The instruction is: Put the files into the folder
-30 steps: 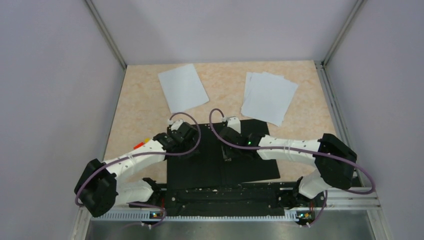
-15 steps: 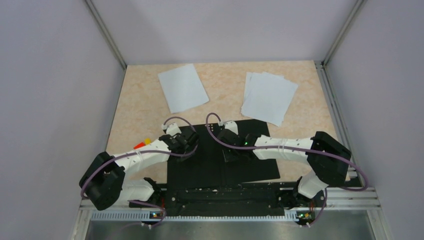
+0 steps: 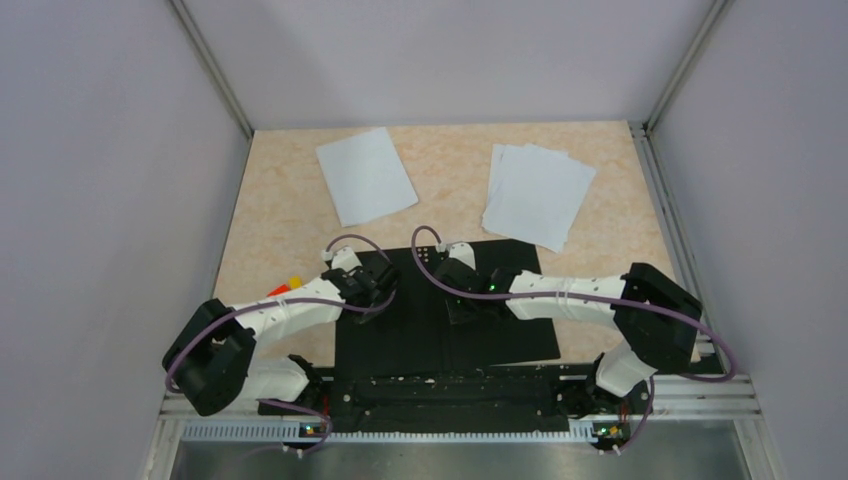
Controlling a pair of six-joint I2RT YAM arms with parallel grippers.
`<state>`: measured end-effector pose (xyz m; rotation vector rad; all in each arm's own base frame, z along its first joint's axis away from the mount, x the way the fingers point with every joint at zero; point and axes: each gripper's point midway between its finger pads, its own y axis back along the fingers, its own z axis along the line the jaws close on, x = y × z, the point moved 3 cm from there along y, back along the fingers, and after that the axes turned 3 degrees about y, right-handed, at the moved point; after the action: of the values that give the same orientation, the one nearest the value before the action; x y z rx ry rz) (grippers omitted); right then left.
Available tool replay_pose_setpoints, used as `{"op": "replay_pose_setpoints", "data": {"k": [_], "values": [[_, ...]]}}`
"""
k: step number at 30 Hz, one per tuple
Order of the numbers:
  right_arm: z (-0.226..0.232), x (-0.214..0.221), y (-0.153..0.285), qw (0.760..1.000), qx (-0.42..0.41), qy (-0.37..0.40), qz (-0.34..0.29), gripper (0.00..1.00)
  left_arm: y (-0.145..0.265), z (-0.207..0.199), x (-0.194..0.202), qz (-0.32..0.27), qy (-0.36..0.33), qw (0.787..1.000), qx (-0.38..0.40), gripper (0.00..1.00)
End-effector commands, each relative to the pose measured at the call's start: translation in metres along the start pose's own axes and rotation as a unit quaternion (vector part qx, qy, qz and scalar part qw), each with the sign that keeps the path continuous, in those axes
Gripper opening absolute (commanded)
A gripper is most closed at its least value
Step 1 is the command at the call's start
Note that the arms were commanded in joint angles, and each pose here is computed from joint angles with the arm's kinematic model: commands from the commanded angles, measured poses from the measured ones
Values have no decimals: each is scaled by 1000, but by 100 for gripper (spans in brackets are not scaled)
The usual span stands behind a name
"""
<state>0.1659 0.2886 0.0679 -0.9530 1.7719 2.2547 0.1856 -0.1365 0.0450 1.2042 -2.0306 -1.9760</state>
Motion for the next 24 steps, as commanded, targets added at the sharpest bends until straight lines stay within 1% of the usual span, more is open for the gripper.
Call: {"op": "replay_pose_setpoints", "data": {"k": [1,7,10,13,16,19,22,24], "values": [[6,5,-4,1000,-7,5,2,22,-7,3,7,7,11,1000,-11,15],[9,12,-11,1000,0,11,14,21,-12,10,14,17,14,1000,-20,14],[6,14,-13,1000,14,10,18,17,-14,13,17,20,18,999,-22,13],[1,16,-13,999,28,7,20,14,-15,17,19,23,21,999,-27,11],[-2,17,-11,999,36,3,20,12,-16,21,20,23,21,999,-35,6],[-3,18,-9,999,33,-2,19,12,-17,26,21,21,23,998,-47,0],[-1,20,-9,999,24,-3,21,13,-17,31,20,17,27,998,-54,0],[0,20,-8,1000,18,-5,21,16,-16,33,20,14,30,998,-55,0]]}}
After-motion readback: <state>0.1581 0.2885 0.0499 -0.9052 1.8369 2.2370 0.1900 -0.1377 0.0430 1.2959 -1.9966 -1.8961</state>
